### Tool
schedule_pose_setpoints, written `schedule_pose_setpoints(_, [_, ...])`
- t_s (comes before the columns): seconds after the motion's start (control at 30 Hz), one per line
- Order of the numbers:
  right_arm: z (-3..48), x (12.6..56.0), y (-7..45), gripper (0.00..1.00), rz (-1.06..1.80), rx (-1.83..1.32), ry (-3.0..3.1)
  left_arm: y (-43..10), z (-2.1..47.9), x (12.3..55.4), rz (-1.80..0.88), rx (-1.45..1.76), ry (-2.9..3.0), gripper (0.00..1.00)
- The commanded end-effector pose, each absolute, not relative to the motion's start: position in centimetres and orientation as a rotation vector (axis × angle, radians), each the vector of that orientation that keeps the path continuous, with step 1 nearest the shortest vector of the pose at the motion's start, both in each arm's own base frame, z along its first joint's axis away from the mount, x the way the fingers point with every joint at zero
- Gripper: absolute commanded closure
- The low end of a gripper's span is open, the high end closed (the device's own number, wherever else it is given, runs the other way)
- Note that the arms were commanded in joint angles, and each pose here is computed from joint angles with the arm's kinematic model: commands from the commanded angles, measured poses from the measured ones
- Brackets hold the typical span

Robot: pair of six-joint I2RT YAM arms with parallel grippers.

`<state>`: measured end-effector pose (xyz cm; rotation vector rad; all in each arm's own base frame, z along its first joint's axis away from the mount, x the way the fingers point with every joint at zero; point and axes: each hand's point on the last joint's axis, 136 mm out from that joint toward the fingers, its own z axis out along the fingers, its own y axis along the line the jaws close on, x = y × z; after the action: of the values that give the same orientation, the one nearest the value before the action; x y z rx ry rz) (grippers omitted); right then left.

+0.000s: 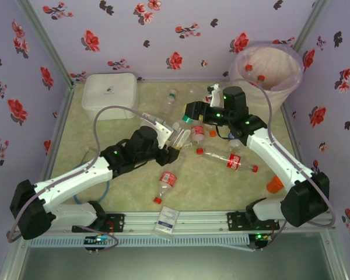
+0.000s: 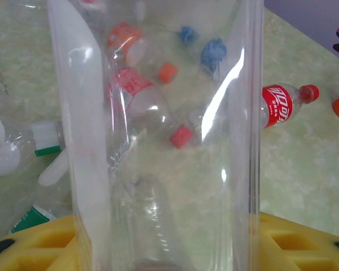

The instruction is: Put the plastic bottles in the bin

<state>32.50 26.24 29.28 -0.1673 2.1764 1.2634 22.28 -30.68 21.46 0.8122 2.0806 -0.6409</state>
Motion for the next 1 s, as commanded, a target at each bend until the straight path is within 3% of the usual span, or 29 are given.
schedule_pose_setpoints(0.0, [30.0, 32.4, 26.1, 0.40, 1.259, -0.174, 2.144, -31.9, 23.8, 22.5, -0.673, 0.836, 1.997, 1.00])
schedule_pose_setpoints(0.23, [29.8, 32.4, 25.6, 0.64, 1.214, -0.166, 2.157, -32.0, 23.7, 22.9, -0.667, 0.818, 2.000, 1.00])
schedule_pose_setpoints(0.33, [30.2, 32.5, 25.4, 0.72, 1.197, -0.168, 2.146, -32.0, 23.9, 23.0, -0.664, 0.813, 1.997, 0.90])
schedule_pose_setpoints(0.37, [30.4, 32.6, 25.2, 0.73, 1.187, -0.167, 2.141, -32.0, 23.8, 23.0, -0.662, 0.812, 1.999, 0.76])
schedule_pose_setpoints(0.47, [31.9, 32.9, 24.2, 0.78, 1.136, -0.175, 2.114, -31.9, 24.0, 23.1, -0.654, 0.797, 1.999, 0.19])
schedule_pose_setpoints(0.53, [33.6, 33.4, 22.8, 0.82, 1.079, -0.172, 2.079, -31.7, 23.9, 23.2, -0.643, 0.788, 2.008, 0.01])
schedule_pose_setpoints(0.73, [41.0, 34.9, 16.2, 1.00, 0.844, -0.126, 1.909, -30.5, 22.5, 23.3, -0.589, 0.750, 2.072, 0.00])
schedule_pose_setpoints(0.97, [49.5, 35.4, 7.7, 1.00, 0.323, -0.030, 1.638, -29.1, 21.3, 23.4, -0.534, 0.704, 2.125, 0.00])
